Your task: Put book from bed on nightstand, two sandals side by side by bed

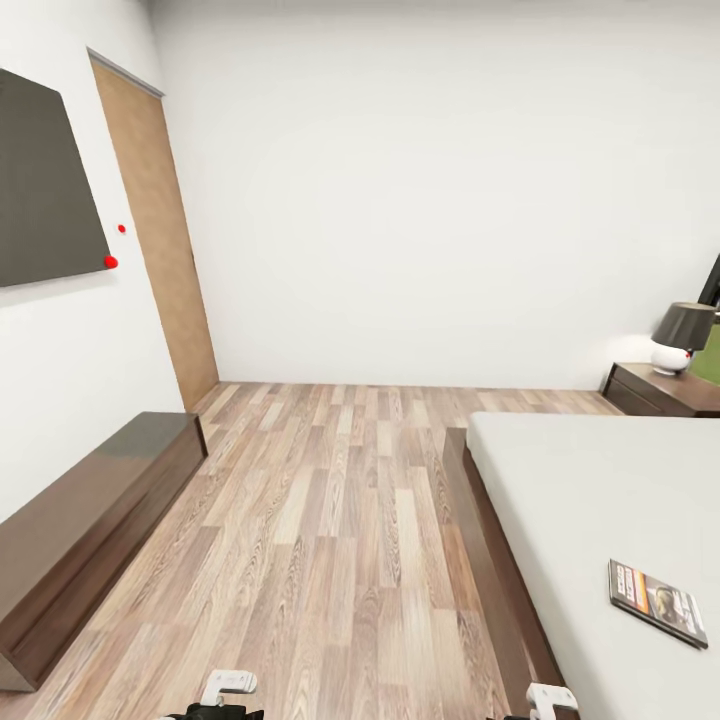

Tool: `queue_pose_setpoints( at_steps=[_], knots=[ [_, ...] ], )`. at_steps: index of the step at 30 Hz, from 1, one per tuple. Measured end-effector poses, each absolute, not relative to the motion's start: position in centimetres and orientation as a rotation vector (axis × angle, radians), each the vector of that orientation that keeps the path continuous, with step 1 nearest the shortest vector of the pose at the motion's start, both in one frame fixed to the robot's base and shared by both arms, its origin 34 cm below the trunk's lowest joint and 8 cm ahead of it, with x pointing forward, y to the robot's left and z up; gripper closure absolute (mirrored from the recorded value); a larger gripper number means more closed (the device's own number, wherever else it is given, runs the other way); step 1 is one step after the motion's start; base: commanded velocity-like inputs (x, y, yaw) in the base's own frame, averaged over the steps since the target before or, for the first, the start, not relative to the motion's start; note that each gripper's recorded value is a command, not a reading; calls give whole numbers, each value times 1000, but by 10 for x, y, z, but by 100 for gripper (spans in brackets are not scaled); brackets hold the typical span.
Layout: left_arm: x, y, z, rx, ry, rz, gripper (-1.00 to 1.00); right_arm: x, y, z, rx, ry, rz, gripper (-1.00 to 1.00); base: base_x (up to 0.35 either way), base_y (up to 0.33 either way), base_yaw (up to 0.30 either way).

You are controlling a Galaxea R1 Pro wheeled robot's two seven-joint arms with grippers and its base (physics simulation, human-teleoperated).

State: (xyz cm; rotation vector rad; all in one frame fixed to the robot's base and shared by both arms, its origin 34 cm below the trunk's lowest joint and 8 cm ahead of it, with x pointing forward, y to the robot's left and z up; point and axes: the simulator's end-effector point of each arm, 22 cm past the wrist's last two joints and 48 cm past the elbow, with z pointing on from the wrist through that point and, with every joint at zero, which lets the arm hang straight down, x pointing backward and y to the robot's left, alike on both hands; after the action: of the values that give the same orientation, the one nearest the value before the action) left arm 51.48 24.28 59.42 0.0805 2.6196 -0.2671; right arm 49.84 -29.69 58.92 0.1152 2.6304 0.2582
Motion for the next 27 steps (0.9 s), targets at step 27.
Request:
queue_pose_setpoints(
  at_steps=[27],
  knots=[
    [515,243,595,81,2619,-267,-100,498,-297,589,116,2631,257,-100,269,0,0]
  ],
)
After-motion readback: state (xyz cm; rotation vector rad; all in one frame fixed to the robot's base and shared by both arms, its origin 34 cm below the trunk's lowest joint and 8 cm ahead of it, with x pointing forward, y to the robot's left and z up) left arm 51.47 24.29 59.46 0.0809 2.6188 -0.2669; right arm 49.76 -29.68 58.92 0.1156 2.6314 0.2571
